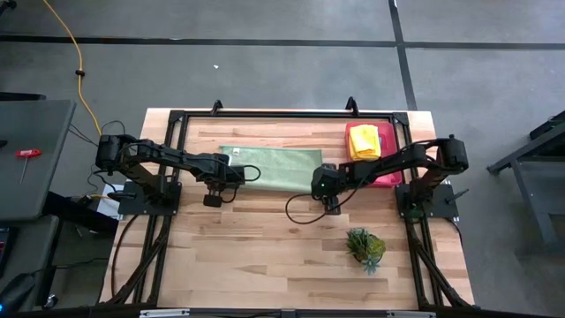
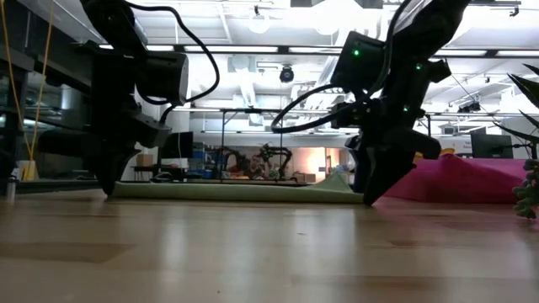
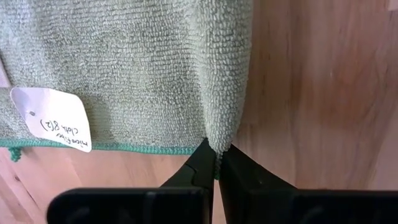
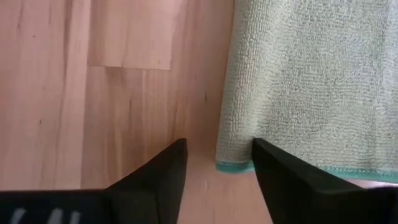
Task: Fold microfiber towels
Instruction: Fold the light green microfiber cloth
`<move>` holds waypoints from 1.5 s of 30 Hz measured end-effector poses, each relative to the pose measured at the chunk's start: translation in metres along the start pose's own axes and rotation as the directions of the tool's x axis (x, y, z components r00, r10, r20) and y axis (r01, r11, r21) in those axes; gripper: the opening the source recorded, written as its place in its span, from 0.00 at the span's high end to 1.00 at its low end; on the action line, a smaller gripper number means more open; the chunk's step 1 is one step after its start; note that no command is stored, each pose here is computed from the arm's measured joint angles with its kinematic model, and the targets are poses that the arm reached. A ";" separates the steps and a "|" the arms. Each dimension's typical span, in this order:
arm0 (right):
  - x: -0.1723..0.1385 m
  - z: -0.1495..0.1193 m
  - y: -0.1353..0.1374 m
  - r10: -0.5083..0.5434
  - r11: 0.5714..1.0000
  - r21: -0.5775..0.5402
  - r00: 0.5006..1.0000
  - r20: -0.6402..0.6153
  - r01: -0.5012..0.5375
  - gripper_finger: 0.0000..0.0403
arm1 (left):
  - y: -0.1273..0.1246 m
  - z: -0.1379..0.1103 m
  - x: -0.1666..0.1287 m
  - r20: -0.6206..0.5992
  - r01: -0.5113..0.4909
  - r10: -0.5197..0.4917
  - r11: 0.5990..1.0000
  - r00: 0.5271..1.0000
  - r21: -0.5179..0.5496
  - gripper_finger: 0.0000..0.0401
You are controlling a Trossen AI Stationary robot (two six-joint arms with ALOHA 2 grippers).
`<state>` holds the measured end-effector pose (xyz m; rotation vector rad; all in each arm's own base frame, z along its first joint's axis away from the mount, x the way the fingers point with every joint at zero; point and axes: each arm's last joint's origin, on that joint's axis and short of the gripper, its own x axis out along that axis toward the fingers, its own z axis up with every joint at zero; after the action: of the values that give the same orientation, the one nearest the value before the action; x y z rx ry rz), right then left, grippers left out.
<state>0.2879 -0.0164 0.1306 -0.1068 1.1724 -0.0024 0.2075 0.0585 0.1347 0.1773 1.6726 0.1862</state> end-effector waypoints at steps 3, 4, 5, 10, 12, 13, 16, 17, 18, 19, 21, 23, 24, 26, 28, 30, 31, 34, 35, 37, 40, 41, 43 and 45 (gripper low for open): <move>0.000 0.000 0.000 0.002 1.000 -0.005 1.000 -0.001 -0.002 0.61 | 0.000 0.000 0.000 0.001 0.001 -0.001 1.000 1.000 -0.020 1.00; 0.000 0.000 0.000 0.003 1.000 -0.005 1.000 -0.001 -0.003 0.62 | 0.000 0.000 0.000 0.001 0.001 -0.001 1.000 1.000 -0.026 1.00; 0.000 0.000 0.000 0.003 1.000 -0.005 1.000 -0.002 -0.003 0.64 | 0.000 0.000 0.000 0.001 0.001 -0.001 1.000 1.000 -0.029 1.00; 0.000 -0.001 0.001 0.005 1.000 -0.001 1.000 -0.014 -0.005 0.67 | 0.000 0.000 0.000 0.001 0.001 -0.001 1.000 1.000 -0.028 1.00; 0.000 -0.002 0.001 0.006 1.000 -0.001 1.000 -0.017 -0.006 0.67 | 0.000 0.000 0.000 0.001 0.001 -0.001 1.000 1.000 -0.027 1.00; 0.000 -0.002 0.001 0.006 1.000 -0.001 1.000 -0.018 -0.006 0.67 | 0.000 0.000 0.000 0.001 0.001 -0.001 1.000 1.000 -0.025 1.00; 0.000 -0.002 0.001 0.017 1.000 0.001 1.000 -0.022 -0.017 0.67 | 0.000 0.000 0.000 0.001 0.001 -0.001 1.000 1.000 -0.025 1.00; 0.000 -0.003 0.001 0.021 1.000 0.004 0.999 -0.024 -0.021 0.67 | 0.000 0.000 0.000 0.001 0.001 -0.001 1.000 1.000 -0.025 1.00; 0.000 -0.003 0.001 0.023 1.000 0.017 0.999 -0.027 -0.022 0.67 | 0.000 0.000 0.000 0.001 0.001 -0.001 1.000 1.000 -0.025 1.00; 0.000 -0.003 0.001 0.023 0.999 0.025 0.999 -0.033 -0.023 0.67 | 0.000 0.000 0.000 0.001 0.001 -0.001 1.000 1.000 -0.026 1.00; 0.000 -0.004 0.001 0.025 0.999 0.030 0.999 -0.041 -0.024 0.67 | 0.000 0.000 0.000 0.001 0.001 -0.001 1.000 1.000 -0.025 1.00; 0.000 -0.004 0.001 0.027 0.999 0.030 0.999 -0.042 -0.026 0.67 | 0.000 0.000 0.000 0.001 0.001 -0.001 1.000 1.000 -0.025 1.00; 0.000 -0.004 0.001 0.028 0.999 0.030 0.999 -0.044 -0.026 0.67 | 0.000 0.000 0.000 0.001 0.001 -0.001 1.000 1.000 -0.025 1.00; 0.000 -0.005 0.001 0.029 0.999 0.030 0.999 -0.046 -0.027 0.67 | 0.000 0.000 0.000 0.001 0.001 -0.001 1.000 1.000 -0.021 1.00; 0.000 -0.005 0.001 0.031 0.999 0.030 0.998 -0.046 -0.030 0.67 | 0.000 0.000 0.000 0.001 0.001 -0.001 1.000 1.000 -0.017 1.00; 0.000 -0.005 0.001 0.033 0.999 0.030 0.998 -0.047 -0.032 0.67 | 0.000 0.000 0.000 0.001 0.001 -0.001 1.000 1.000 -0.017 1.00; 0.000 -0.005 0.001 0.034 0.999 0.030 0.998 -0.048 -0.032 0.67 | 0.000 0.000 0.000 0.001 0.001 -0.001 1.000 1.000 -0.017 1.00; 0.000 -0.005 0.001 0.034 0.999 0.028 0.998 -0.048 -0.033 0.67 | 0.000 0.000 0.000 0.000 0.001 -0.001 1.000 1.000 -0.017 1.00; 0.000 -0.005 0.001 0.035 0.999 0.028 0.998 -0.048 -0.033 0.67 | 0.000 0.000 0.000 0.000 0.001 -0.001 1.000 1.000 -0.017 1.00; 0.000 -0.005 0.001 0.033 0.999 0.028 0.998 -0.049 -0.032 0.67 | 0.000 0.000 0.000 0.000 0.001 -0.001 1.000 1.000 -0.017 1.00; 0.000 -0.005 0.001 0.033 0.999 0.024 0.998 -0.049 -0.032 0.67 | 0.000 0.000 0.000 0.000 0.001 -0.001 1.000 1.000 -0.017 1.00; 0.000 -0.005 0.001 0.033 0.999 0.023 0.998 -0.049 -0.032 0.67 | 0.000 0.000 0.000 0.000 0.001 -0.001 1.000 1.000 -0.017 1.00; 0.000 -0.005 0.001 0.033 0.999 0.023 0.998 -0.049 -0.032 0.67 | 0.000 0.000 0.000 0.000 0.001 -0.001 1.000 1.000 -0.017 1.00; 0.000 -0.005 0.001 0.033 0.999 0.022 0.998 -0.049 -0.032 0.67 | 0.000 0.000 0.000 0.000 0.002 -0.002 1.000 1.000 -0.017 1.00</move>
<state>0.2831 -0.0158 0.1280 -0.0690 1.2231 0.0109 0.2075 0.0585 0.1347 0.1632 1.6707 0.1992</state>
